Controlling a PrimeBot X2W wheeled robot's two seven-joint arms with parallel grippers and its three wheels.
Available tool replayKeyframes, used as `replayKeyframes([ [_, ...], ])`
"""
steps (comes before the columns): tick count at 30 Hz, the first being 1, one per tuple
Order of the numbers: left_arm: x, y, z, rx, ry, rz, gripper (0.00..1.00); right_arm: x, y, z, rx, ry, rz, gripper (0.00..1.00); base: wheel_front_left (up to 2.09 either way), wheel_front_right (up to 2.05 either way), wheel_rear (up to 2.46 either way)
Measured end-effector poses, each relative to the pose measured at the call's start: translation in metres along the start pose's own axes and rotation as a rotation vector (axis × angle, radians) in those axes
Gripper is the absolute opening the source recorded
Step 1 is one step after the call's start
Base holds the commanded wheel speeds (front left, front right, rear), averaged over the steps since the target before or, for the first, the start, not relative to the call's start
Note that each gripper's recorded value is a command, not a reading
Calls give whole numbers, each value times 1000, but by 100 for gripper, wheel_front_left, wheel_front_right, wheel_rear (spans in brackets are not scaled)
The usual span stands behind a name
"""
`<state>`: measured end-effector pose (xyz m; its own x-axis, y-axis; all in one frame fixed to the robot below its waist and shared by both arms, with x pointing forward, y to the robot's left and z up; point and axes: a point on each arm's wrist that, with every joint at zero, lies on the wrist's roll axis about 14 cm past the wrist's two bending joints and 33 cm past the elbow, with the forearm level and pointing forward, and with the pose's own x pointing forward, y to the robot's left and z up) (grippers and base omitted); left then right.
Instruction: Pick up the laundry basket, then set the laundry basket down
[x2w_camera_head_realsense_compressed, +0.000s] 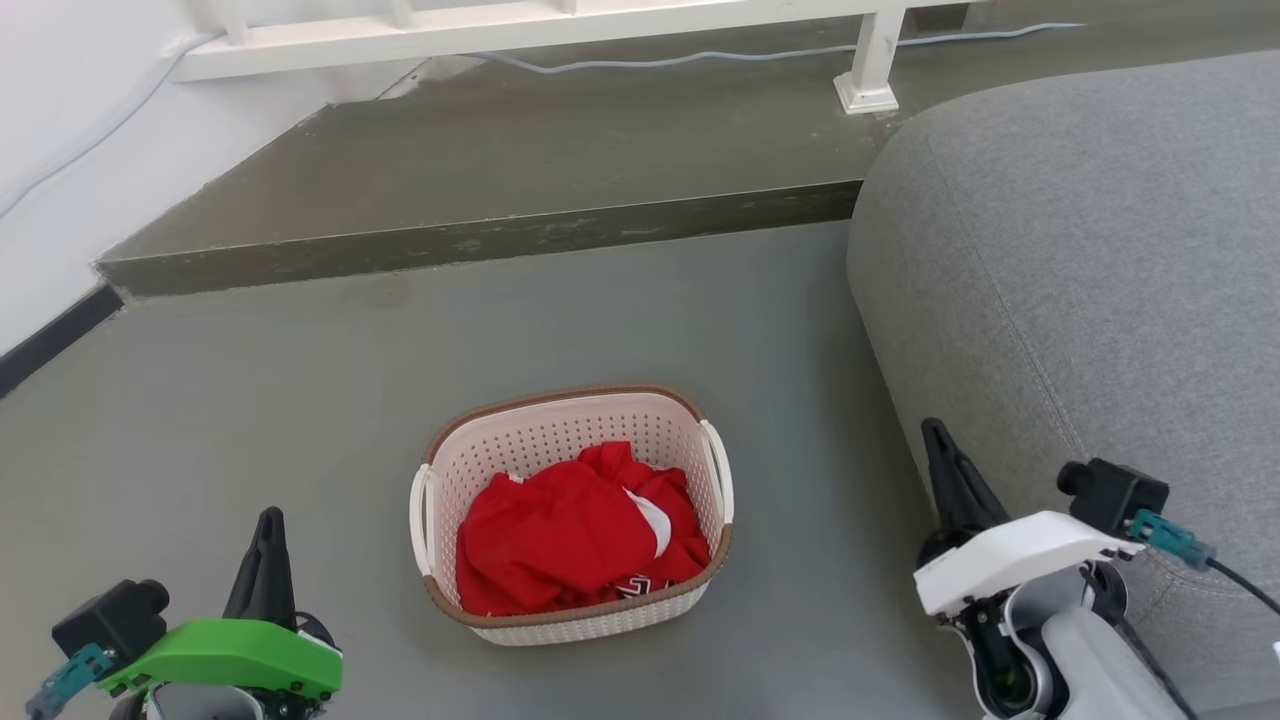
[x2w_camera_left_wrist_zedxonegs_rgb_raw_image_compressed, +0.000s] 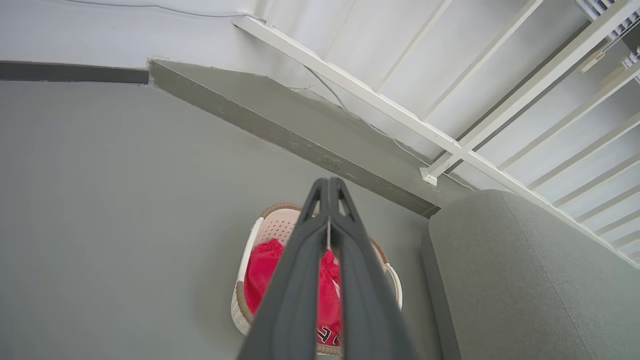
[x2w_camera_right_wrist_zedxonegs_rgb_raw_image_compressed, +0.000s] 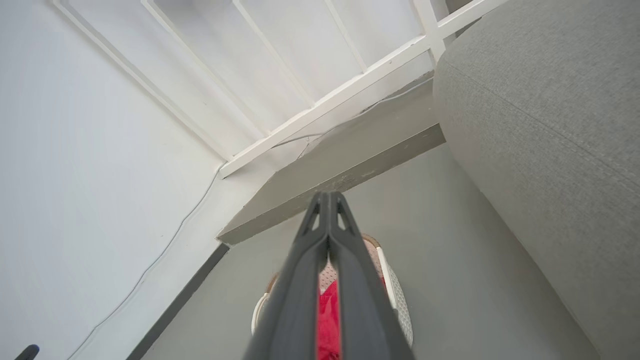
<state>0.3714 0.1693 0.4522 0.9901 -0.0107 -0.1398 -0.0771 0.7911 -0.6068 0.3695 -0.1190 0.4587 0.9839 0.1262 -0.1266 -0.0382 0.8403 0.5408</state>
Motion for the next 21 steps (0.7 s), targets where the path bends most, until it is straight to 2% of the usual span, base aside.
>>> replayKeyframes([
  [21,-1,7,5,-251,11,30,0,1,-20,15,286,-12,-61,0,0,0,0],
])
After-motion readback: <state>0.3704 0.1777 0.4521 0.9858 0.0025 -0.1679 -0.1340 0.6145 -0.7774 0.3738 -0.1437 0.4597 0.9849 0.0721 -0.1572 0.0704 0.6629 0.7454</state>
